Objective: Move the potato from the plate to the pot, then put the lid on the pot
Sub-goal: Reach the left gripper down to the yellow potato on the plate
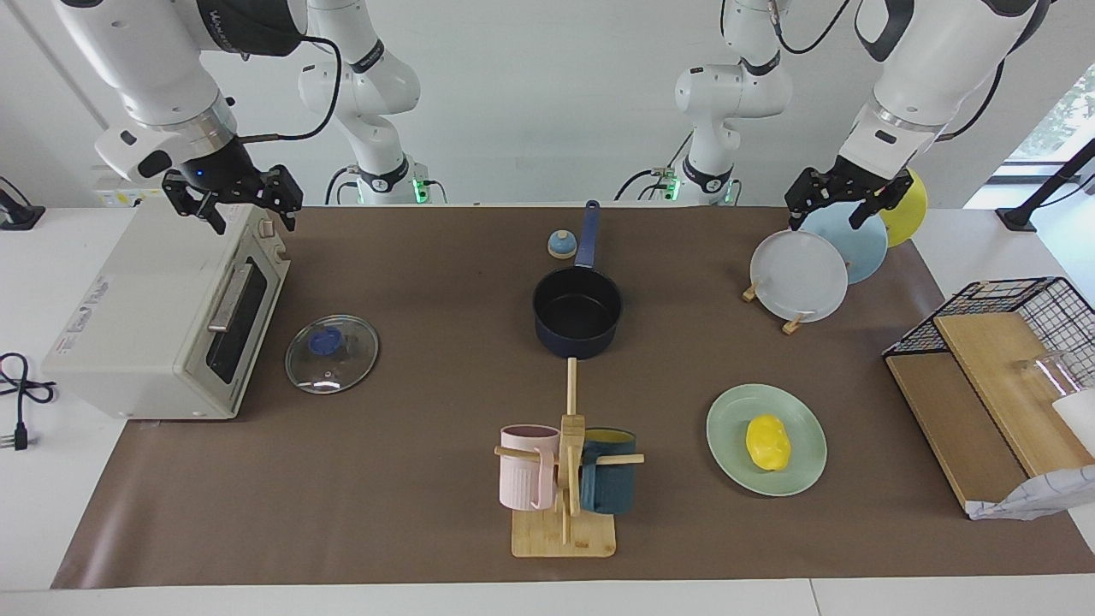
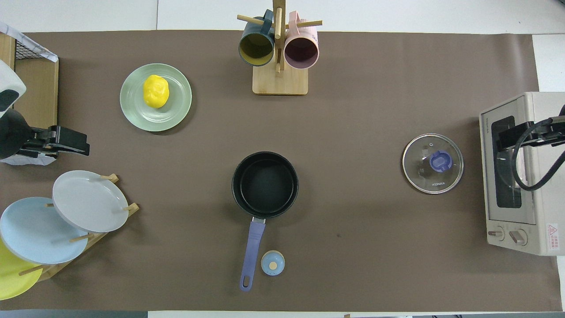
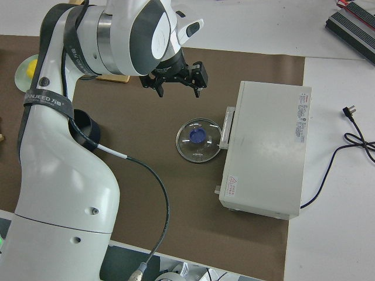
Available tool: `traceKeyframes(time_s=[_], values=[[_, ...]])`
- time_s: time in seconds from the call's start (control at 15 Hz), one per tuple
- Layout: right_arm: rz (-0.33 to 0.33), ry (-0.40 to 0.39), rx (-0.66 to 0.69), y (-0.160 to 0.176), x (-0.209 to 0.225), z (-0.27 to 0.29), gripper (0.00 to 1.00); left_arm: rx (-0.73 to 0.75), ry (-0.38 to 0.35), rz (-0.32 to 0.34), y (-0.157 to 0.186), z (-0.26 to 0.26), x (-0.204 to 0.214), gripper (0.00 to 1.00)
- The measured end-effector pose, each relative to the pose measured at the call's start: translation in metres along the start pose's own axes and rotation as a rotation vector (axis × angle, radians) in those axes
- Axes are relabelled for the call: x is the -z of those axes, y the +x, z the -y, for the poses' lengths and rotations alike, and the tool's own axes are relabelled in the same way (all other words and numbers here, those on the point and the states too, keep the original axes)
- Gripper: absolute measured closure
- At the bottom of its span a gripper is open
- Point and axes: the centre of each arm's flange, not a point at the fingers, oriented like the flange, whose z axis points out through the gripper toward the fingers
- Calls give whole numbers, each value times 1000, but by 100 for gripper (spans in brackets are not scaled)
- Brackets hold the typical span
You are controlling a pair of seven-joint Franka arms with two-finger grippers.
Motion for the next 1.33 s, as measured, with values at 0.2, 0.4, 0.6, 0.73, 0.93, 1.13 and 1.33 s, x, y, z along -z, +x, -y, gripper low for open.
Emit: traceKeyframes(time_s=[0.2,0.4,0.6,0.73,0.93,1.13,1.33], values=[[0,0,0,0,0,0,0,0,0,0,0,0,0,0],[0,0,0,0,0,0,0,-2,0,-6,1,-1,1,0],[0,0,0,0,0,0,0,-2,-2,-29,3,-1,3,0],[0,0,0,0,0,0,0,-2,-9,-48,6,-2,4,0],[0,0,0,0,0,0,0,-1,-23,-48,25,-4,-13,0],[0,0,0,0,0,0,0,-2,-26,-26,81,-10,-63,0],[0,0,0,0,0,0,0,-1,-34,-55,144,-16,-132,0]])
